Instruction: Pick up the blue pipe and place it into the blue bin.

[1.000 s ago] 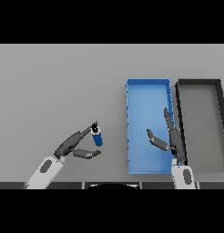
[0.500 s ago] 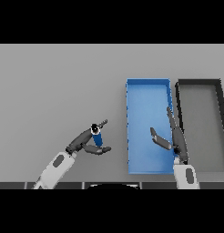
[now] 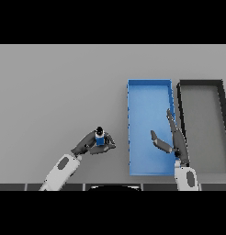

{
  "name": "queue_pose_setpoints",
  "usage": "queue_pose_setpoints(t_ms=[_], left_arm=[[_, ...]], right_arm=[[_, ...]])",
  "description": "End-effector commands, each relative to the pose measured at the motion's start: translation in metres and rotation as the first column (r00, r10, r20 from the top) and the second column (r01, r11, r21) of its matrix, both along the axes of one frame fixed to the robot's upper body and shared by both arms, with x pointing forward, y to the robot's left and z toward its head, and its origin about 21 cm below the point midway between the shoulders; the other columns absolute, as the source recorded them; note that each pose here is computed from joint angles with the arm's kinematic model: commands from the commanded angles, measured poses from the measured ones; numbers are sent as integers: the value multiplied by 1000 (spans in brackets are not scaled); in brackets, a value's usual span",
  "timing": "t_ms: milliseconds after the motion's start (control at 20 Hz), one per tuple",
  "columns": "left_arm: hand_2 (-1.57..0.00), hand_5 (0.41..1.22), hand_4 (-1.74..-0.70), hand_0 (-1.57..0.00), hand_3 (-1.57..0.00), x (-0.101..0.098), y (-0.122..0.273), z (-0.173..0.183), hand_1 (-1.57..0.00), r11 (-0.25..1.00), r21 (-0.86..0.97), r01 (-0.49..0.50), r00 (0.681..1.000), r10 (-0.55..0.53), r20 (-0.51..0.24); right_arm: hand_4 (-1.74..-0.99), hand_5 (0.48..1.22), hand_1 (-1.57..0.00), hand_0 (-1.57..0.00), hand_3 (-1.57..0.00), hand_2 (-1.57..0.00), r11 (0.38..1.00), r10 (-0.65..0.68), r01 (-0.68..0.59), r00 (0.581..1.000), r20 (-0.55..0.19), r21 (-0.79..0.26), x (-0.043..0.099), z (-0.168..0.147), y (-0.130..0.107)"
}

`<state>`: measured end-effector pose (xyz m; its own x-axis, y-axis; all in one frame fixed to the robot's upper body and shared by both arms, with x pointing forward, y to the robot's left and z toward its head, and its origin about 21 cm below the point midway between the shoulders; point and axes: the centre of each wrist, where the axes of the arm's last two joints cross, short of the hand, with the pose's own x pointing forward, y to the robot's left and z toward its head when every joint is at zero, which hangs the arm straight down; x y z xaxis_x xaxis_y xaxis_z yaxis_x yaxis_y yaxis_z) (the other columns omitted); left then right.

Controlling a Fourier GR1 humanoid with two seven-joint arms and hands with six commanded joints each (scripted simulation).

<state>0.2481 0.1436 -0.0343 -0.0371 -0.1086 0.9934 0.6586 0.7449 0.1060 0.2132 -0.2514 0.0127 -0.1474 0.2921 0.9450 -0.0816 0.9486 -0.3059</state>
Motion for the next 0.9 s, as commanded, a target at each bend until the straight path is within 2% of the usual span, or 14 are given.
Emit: queue_pose_setpoints(t_ms=[0, 150, 250, 300, 450, 850], left_arm=[[-1282, 1094, -1553, -1174, -1270, -2, -2, 0, -1235, 1000, 14, -6, 1000, 5, 15], [-1423, 1156, -1501, -1368, -1417, -4, -6, 5, -1399, 1000, 3, -16, 998, 16, 64], [-1476, 1179, -1484, -1441, -1472, -2, -16, 11, -1461, 1000, -20, -11, 996, 13, 89], [-1495, 1188, -1478, -1467, -1492, -1, -16, 18, -1483, 999, -39, -16, 993, 20, 120], [-1532, 1204, -1469, -1518, -1531, 0, -20, 35, -1526, 995, -101, 0, 986, 17, 165], [-1564, 1218, -1467, -1562, -1564, 8, -37, 81, -1563, 987, -120, 103, 967, -71, 243]], right_arm=[[-1228, 656, 1, 1, 1, 1, 1000, -2, 2, 1000, -20, 0, 2, -1, 1], [-1221, 638, 1, 1, 1, 1, 1000, -15, 15, 999, -41, 10, 7, -1, 0], [-1217, 631, 1, 1, 1, 1, 1000, -3, 3, 1000, -18, 13, 8, 3, 2], [-1219, 628, 1, 1, 1, 1, 1000, -3, 4, 1000, -31, 19, 10, 1, 2], [-1226, 636, 1, 1, 1, 1, 1000, -2, 3, 1000, -31, 14, 7, -1, 3], [-1161, 644, 1, 1, 1, 1, 999, -14, 14, 1000, -12, -37, 7, 1, -4]])
